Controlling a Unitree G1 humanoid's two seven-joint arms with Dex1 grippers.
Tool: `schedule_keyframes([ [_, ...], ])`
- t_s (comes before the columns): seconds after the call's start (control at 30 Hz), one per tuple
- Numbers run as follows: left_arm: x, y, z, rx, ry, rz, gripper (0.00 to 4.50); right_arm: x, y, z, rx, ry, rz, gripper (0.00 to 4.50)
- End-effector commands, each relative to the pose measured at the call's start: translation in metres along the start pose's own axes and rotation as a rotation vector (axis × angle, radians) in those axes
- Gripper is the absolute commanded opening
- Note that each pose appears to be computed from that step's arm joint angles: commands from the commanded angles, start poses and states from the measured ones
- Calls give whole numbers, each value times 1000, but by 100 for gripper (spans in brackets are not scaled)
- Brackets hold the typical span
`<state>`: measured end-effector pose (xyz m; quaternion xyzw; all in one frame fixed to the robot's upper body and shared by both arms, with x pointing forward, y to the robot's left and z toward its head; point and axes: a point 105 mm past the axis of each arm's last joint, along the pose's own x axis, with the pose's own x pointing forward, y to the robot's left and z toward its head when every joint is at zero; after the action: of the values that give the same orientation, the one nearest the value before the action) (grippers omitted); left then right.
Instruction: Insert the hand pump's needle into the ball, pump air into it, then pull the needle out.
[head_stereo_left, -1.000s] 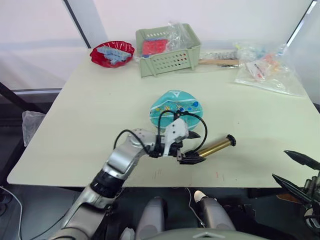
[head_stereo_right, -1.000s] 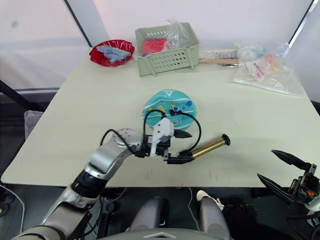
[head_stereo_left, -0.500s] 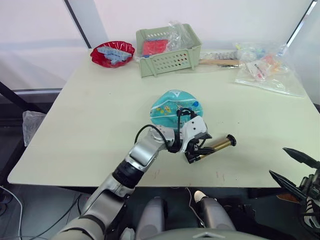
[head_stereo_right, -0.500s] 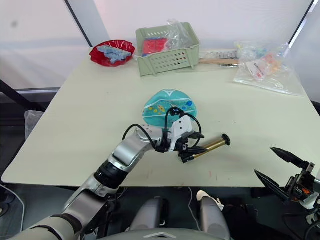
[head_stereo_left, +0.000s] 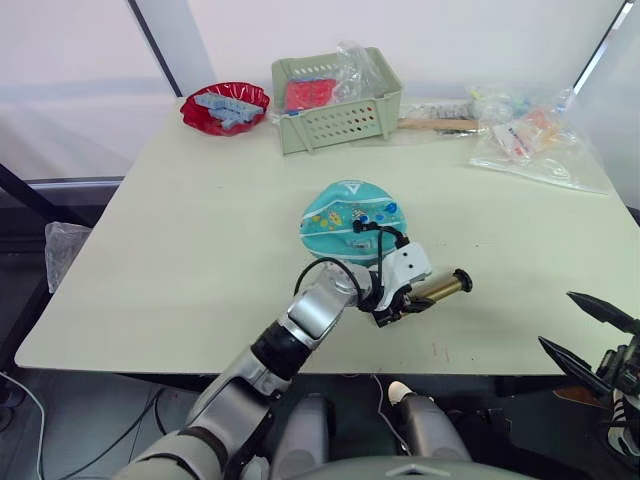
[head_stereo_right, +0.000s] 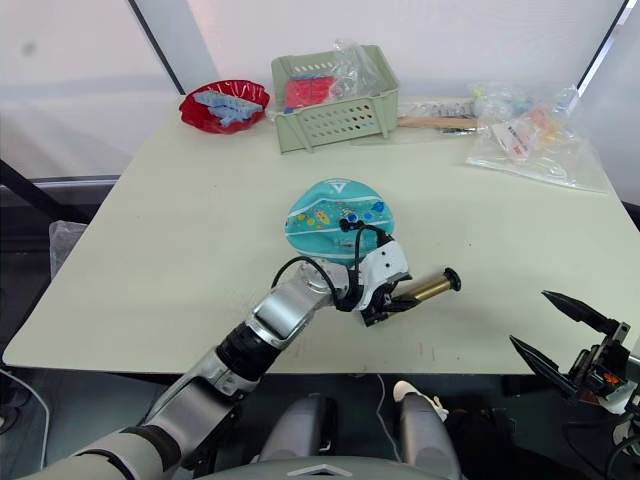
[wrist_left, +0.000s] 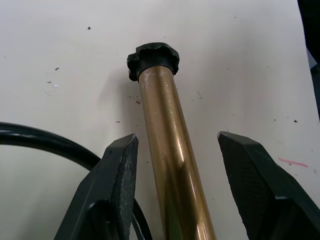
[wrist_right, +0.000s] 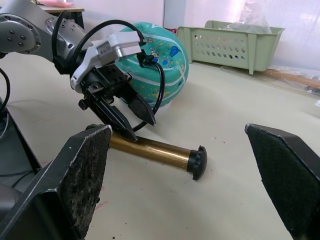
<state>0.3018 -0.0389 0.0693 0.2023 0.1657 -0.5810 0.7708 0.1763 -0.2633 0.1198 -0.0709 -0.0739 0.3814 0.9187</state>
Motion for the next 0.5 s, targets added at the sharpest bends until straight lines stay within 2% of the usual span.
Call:
schedule_keyframes([
  [0.03, 7, -1, 11, 58, -16, 5, 272, 2, 0, 6, -25, -23, 2, 450],
  [0.5, 32, -14, -8, 91, 100, -9, 272, 0, 3, 4, -20, 4, 18, 450],
])
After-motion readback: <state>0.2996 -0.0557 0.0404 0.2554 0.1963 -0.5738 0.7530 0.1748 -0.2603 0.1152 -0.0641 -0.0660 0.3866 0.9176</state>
